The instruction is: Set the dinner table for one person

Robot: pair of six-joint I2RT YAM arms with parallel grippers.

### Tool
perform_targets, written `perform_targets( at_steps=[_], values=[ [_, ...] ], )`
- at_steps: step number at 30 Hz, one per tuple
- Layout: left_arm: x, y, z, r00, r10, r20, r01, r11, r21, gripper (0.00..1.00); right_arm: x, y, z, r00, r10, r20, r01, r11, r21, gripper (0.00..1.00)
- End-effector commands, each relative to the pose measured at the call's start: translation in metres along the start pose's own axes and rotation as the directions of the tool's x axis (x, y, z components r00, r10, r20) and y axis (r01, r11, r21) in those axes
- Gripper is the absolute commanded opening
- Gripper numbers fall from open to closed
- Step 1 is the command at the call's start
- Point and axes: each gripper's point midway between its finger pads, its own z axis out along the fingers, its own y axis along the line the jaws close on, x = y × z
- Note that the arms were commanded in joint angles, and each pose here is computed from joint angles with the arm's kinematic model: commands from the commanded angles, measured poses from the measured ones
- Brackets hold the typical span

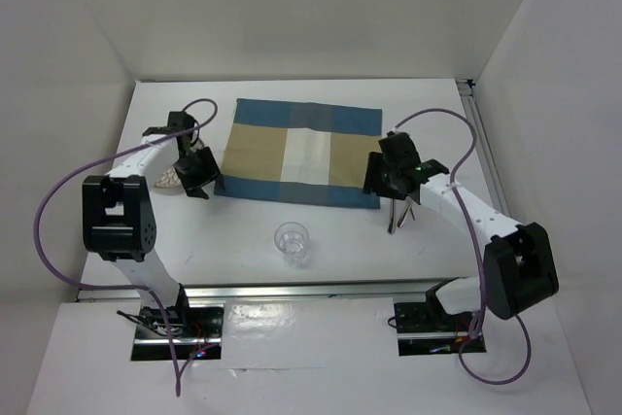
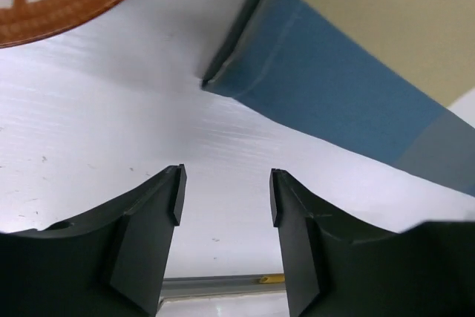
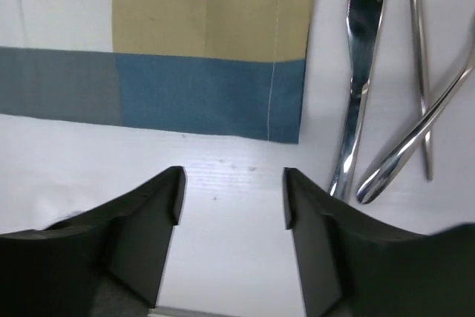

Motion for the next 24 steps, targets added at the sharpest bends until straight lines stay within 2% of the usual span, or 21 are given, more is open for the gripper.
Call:
perform_targets(
  at_steps=[1,3,4,5,6,8,12,17,22,23,24],
  values=[
    [0.009,0.015,0.006,0.999,-0.036,-0.015,0.036,0.999,-0.011,0.66,0.017,0.003,-0.016,0.960,0.265,-0.087,-0.267,0.964,-0.016,0.63],
    [0.015,0.012,0.015,0.997,-0.064,-0.036,0.064,0.998,0.018,0.69,0.018,0.015,-0.017,0.913,0.397,-0.097,-0.405,0.910,-0.087,0.61],
    [0.020,0.012,0.019,0.996,-0.079,-0.050,0.080,0.996,0.026,0.69,0.037,0.012,-0.011,0.888,0.438,-0.138,-0.452,0.888,-0.085,0.62],
    [0.021,0.011,0.025,0.994,-0.088,-0.058,0.090,0.995,0.032,0.71,0.029,0.017,-0.011,0.876,0.472,-0.102,-0.482,0.866,-0.135,0.64],
    [0.019,0.008,0.025,0.994,-0.095,-0.054,0.097,0.994,0.047,0.72,0.030,0.017,-0.009,0.838,0.535,-0.105,-0.546,0.826,-0.144,0.66],
    [0.016,0.007,0.032,0.993,-0.105,-0.057,0.107,0.993,0.045,0.72,0.037,0.012,-0.001,0.816,0.570,-0.098,-0.578,0.802,-0.150,0.69],
    [0.005,0.002,0.038,0.991,-0.122,-0.049,0.125,0.991,0.050,0.72,0.039,0.010,0.011,0.760,0.641,-0.108,-0.649,0.753,-0.103,0.70],
    [0.002,-0.010,0.048,0.991,-0.127,-0.047,0.130,0.988,0.082,0.70,0.038,0.008,0.030,0.712,0.696,-0.090,-0.702,0.703,-0.119,0.70],
    [0.003,-0.013,0.056,0.988,-0.139,-0.066,0.144,0.985,0.096,0.58,0.035,0.004,0.052,0.701,0.709,-0.079,-0.713,0.700,-0.047,0.69],
    [0.003,-0.013,0.056,0.988,-0.139,-0.065,0.144,0.985,0.096,0.54,0.034,0.002,0.056,0.701,0.709,-0.070,-0.712,0.701,-0.036,0.68],
    [0.004,-0.012,0.058,0.987,-0.140,-0.073,0.147,0.985,0.090,0.43,0.035,0.002,0.060,0.701,0.709,-0.075,-0.712,0.701,-0.023,0.65]
  ],
)
